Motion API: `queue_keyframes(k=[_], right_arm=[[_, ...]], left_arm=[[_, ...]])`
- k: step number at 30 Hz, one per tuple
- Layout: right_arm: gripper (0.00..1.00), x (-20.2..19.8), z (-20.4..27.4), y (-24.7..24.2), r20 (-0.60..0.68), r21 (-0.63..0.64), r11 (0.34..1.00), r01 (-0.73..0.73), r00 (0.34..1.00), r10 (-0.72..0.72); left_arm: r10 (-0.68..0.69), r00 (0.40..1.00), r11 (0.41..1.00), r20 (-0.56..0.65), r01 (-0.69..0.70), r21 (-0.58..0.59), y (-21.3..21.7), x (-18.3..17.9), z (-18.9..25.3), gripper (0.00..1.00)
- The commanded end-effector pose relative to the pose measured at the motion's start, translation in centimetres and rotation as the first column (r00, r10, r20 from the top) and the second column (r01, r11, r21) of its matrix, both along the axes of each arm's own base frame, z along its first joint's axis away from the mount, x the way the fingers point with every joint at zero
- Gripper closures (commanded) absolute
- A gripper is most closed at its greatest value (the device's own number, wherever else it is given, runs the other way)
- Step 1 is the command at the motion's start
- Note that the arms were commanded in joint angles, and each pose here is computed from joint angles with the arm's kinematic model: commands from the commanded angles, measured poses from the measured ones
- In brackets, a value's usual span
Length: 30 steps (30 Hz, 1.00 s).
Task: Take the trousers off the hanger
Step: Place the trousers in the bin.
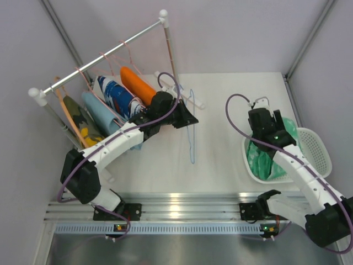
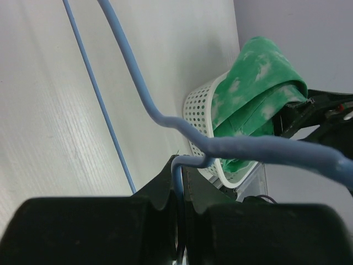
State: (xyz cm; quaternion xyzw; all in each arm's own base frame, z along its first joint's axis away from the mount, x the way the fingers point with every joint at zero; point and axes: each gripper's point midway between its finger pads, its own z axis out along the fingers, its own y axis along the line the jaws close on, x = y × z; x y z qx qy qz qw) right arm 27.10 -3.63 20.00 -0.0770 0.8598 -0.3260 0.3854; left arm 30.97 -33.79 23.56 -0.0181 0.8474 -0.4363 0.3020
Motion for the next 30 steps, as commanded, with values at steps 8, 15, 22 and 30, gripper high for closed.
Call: queue_keyframes(k=[8, 15, 22, 30], right_arm=[[0.0, -1.1, 7.2, 5.5, 0.253, 0.486, 0.857, -0.175, 0.966, 0.054], [0.07, -2.1, 6.6, 2.0, 0.308, 0.617, 0.787, 0.032, 0.91, -0.279], [0.14, -1.0, 0.5, 1.1, 0.223, 0.633, 0.763, 0.132, 0.913, -0.342], [0.16, 1.1, -5.5, 2.4, 0.182, 0.716, 0.678, 0.165, 0.894, -0.41]], left_arm=[[-0.012, 0.996, 1.0, 0.09, 0.014, -0.027, 0.3, 0.2, 2.5, 1.0], [-0.193, 0.969, 0.978, 0.153, 0.202, -0.044, -2.1, -1.7, 3.8, 1.0], [-0.268, 0.954, 0.963, 0.138, 0.269, 0.007, -4.1, -2.9, 2.3, 1.0], [-0.235, 0.96, 0.972, 0.152, 0.231, 0.047, -3.3, -2.6, 2.3, 1.0]])
